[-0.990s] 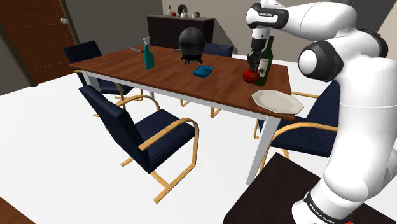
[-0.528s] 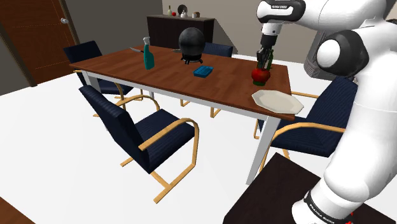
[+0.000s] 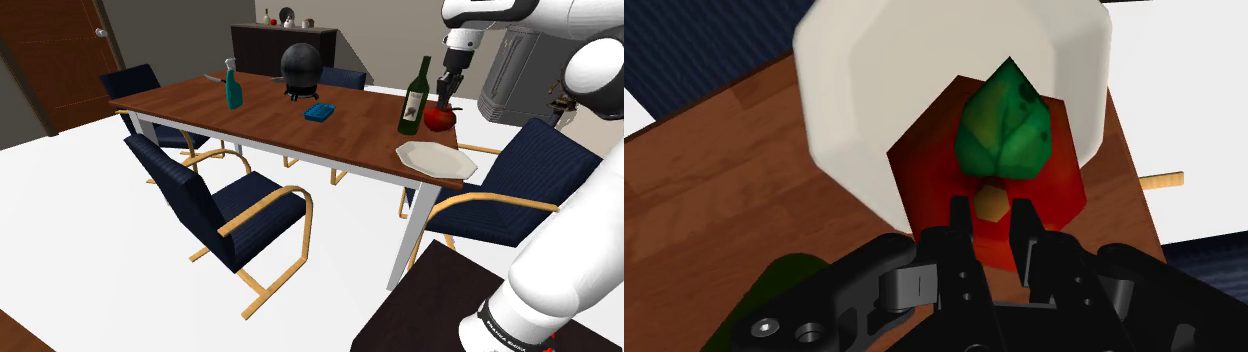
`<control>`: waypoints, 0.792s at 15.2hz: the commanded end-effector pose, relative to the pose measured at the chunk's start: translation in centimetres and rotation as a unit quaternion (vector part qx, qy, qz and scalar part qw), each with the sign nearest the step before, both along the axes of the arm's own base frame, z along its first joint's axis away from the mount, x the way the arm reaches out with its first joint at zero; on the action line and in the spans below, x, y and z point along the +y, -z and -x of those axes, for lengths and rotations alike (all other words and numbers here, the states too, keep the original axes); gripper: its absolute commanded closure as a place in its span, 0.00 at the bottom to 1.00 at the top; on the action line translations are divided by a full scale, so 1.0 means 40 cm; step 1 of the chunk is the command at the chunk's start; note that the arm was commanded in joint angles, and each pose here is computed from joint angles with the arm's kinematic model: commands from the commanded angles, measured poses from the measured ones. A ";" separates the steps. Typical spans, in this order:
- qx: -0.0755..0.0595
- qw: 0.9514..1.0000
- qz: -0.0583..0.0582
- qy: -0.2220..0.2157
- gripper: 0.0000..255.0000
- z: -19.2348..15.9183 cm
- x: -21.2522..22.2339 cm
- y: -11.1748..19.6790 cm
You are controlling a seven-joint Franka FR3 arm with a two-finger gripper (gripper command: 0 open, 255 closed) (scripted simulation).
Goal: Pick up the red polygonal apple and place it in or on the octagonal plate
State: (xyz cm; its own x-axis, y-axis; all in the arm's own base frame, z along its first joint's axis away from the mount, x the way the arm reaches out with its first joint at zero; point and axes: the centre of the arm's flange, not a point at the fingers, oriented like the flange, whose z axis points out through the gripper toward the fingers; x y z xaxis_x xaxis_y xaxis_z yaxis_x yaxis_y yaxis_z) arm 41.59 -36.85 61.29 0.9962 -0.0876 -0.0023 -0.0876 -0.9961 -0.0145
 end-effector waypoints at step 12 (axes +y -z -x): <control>0.000 1.000 0.000 -0.001 1.00 0.077 0.003 0.133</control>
State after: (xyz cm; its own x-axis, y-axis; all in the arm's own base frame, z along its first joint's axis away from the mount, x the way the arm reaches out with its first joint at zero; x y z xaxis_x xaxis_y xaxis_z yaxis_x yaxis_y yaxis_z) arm 38.49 -36.73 56.45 0.9963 -0.0862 -0.0028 -0.0862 -0.9962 -0.0148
